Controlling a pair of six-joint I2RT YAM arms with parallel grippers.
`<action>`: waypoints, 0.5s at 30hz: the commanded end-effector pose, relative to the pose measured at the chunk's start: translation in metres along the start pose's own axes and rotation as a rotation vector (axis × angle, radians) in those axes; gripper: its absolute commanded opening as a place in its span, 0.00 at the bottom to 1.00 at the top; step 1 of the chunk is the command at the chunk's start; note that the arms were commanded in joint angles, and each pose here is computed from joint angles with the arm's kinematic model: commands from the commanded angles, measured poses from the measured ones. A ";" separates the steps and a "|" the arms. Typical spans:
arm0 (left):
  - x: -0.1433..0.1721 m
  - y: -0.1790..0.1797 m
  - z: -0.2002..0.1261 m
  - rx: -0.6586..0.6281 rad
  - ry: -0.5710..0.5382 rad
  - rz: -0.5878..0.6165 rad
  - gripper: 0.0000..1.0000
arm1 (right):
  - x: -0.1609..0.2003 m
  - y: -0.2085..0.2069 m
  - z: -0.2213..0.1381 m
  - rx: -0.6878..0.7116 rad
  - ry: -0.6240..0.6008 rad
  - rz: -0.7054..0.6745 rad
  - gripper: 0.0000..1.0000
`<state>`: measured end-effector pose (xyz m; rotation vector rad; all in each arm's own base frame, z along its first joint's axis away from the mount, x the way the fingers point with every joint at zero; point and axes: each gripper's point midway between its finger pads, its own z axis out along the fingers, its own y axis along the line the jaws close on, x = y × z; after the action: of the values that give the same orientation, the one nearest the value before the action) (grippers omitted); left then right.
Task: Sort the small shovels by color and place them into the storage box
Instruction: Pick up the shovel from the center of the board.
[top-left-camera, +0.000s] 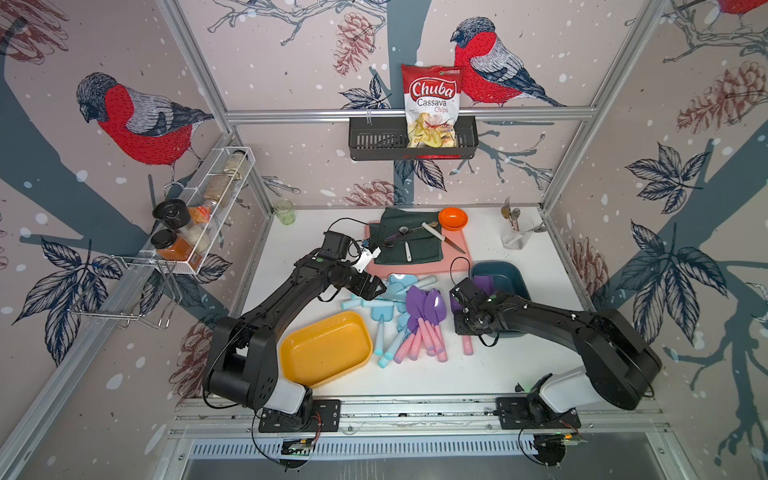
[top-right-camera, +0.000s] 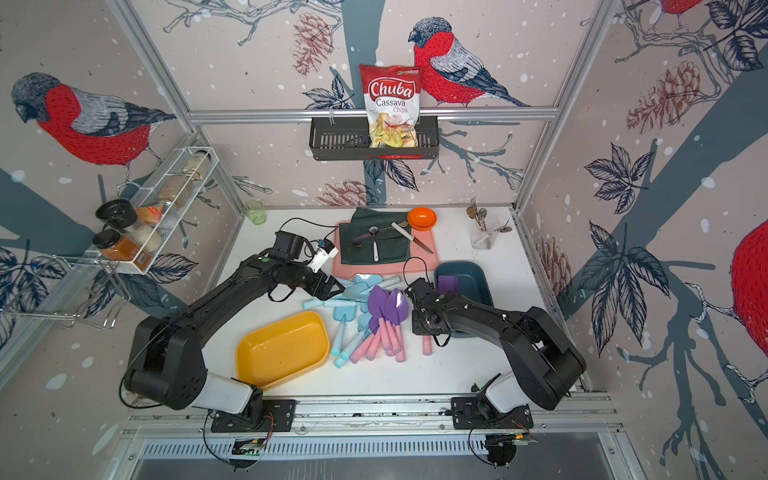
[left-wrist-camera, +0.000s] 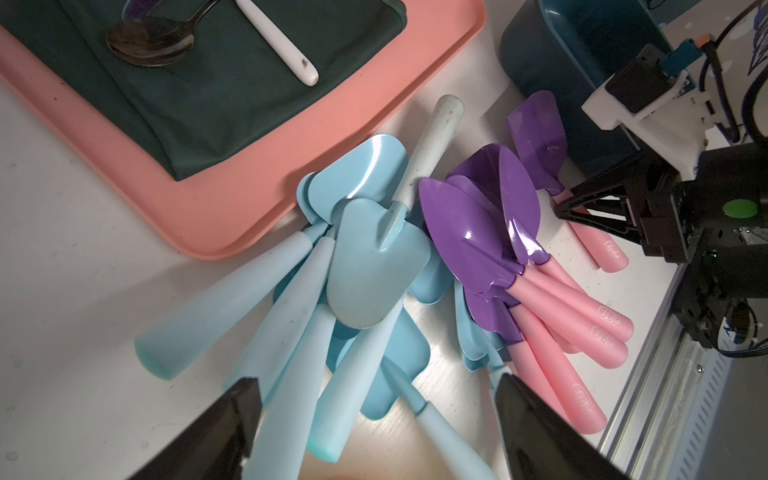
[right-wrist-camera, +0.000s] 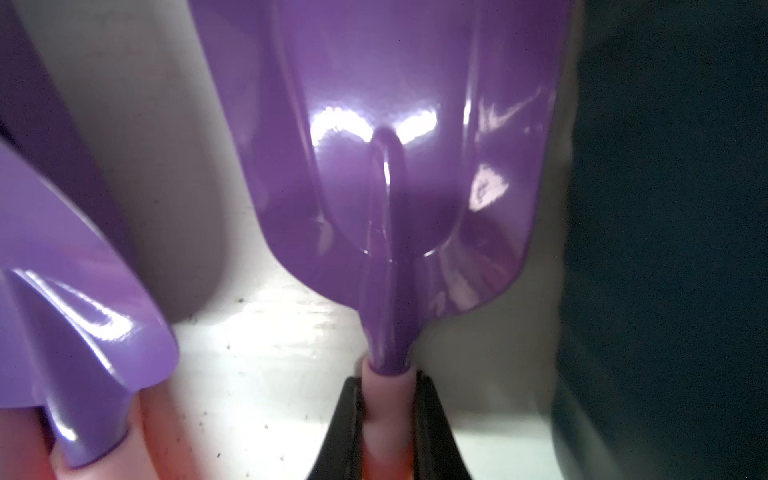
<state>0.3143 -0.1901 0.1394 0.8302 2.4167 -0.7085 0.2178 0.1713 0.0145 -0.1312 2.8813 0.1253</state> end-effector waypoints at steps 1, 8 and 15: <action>-0.007 0.001 -0.001 0.000 -0.021 0.004 0.92 | 0.002 0.005 -0.004 -0.014 -0.010 -0.007 0.10; -0.014 -0.004 0.000 0.044 -0.033 0.008 0.92 | -0.025 0.023 -0.056 -0.091 -0.179 -0.015 0.09; -0.027 -0.010 0.003 0.101 -0.041 -0.006 0.92 | -0.091 -0.028 -0.114 -0.131 -0.285 0.078 0.12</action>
<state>0.3258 -0.2037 0.1481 0.8470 2.3869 -0.7902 0.2787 0.1605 0.1403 0.0155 2.5546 0.3475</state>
